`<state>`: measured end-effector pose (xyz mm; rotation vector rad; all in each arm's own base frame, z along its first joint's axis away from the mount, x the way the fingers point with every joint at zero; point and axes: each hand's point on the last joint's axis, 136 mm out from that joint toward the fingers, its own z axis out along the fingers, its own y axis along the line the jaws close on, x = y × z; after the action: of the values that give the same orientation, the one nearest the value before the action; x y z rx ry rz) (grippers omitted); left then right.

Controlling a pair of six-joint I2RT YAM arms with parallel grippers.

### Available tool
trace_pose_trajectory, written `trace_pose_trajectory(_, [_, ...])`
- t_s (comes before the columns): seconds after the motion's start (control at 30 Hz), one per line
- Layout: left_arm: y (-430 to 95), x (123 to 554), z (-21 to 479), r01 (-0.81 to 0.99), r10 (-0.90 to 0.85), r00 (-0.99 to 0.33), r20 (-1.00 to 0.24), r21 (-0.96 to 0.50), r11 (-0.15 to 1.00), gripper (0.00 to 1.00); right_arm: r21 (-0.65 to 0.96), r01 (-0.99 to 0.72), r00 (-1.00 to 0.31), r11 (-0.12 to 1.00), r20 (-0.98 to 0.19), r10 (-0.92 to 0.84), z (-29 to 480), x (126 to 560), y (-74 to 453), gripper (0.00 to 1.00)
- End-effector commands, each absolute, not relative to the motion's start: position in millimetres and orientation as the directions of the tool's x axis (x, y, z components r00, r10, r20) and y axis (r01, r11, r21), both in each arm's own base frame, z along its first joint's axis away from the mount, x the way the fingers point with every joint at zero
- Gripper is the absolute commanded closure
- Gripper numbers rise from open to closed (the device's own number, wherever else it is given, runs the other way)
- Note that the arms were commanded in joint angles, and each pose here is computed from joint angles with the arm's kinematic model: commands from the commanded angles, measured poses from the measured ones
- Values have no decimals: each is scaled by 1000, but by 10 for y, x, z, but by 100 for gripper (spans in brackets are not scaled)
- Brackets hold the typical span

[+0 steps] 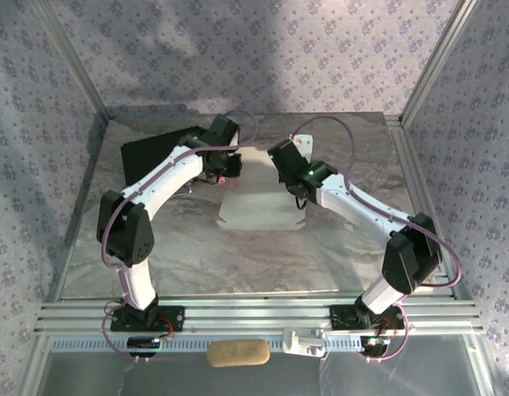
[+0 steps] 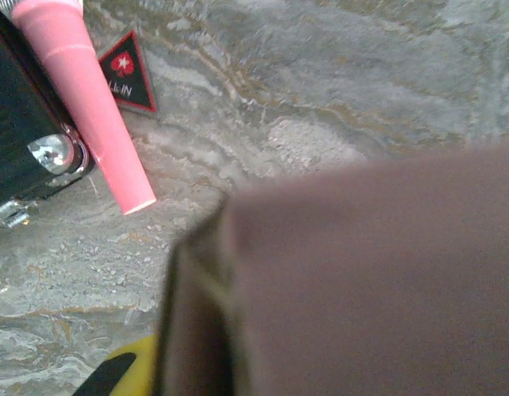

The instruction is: Fold the paper box

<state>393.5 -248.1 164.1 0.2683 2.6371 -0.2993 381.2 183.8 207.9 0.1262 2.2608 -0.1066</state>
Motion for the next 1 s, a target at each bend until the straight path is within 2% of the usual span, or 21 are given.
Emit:
trace_pose_trajectory(0.0, [-2529, 4012, 1728, 244, 111, -817, -565, -165, 956, 81, -34, 178, -648, 983, -756, 92, 2070, 3755, 1793, 100])
trace_pose_trajectory(0.1, [-2543, 4033, 1680, 256, 111, -791, -601, -161, 953, 79, -9, 154, -666, 988, -740, 97, 2031, 3717, 1852, 100])
trace_pose_trajectory(0.3, [-2570, 4048, 1697, 288, 103, -741, -663, -175, 942, 83, 31, 148, -696, 989, -707, 126, 1964, 3679, 1855, 100])
trace_pose_trajectory(0.43, [-2584, 4051, 1774, 301, 90, -717, -692, -191, 934, 100, 47, 144, -709, 988, -691, 137, 1926, 3682, 1867, 100])
trace_pose_trajectory(0.8, [-2558, 3960, 1698, 188, 26, -729, -684, -163, 969, 100, 38, 168, -721, 985, -677, 149, 1830, 3681, 1874, 100])
trace_pose_trajectory(0.87, [-2624, 3921, 1726, 208, 20, -725, -689, -192, 959, 80, 39, 166, -721, 985, -677, 148, 1837, 3677, 1873, 100])
trace_pose_trajectory(0.97, [-2652, 3871, 1844, 254, 13, -691, -723, -225, 941, 63, 39, 168, -722, 985, -676, 150, 1847, 3670, 1847, 100])
